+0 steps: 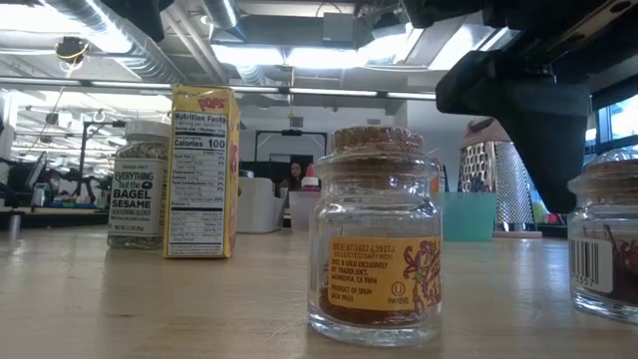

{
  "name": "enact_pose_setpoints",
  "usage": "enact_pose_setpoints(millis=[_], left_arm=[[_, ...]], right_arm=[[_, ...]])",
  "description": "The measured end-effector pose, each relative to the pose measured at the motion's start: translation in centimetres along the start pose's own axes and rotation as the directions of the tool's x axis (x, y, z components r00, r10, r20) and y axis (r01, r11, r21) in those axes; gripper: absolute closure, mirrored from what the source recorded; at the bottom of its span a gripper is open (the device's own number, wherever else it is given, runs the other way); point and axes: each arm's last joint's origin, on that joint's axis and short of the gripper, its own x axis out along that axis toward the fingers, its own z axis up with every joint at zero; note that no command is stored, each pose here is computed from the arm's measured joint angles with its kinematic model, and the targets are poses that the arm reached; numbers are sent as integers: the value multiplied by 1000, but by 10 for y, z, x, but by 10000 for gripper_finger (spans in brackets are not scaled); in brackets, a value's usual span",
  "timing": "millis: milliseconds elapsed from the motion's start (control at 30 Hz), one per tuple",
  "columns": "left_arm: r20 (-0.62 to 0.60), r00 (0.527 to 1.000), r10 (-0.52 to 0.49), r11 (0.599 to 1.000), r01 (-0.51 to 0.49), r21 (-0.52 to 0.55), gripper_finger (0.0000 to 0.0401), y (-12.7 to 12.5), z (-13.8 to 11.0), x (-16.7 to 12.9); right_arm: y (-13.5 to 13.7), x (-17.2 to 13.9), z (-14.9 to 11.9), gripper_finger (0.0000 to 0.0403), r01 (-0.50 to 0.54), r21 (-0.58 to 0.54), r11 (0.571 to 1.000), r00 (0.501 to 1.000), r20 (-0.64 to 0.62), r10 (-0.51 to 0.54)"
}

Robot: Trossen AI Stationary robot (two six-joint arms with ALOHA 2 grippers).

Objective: Pick & Place Kitchen Items
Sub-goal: Put the right brown seasoning bottle into the gray bin

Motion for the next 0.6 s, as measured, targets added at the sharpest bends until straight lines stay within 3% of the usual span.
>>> enact_pose_setpoints(millis=[467,600], left_arm=[[0,1000,1,1000,-1,27,146,0,0,0],[1,1000,10,999,-10,33,146,0,0,0]], right_arm=[[0,7,0,126,-27,-19,999,1000,11,27],[0,7,-1,145,-24,-19,1000,1000,5,24]])
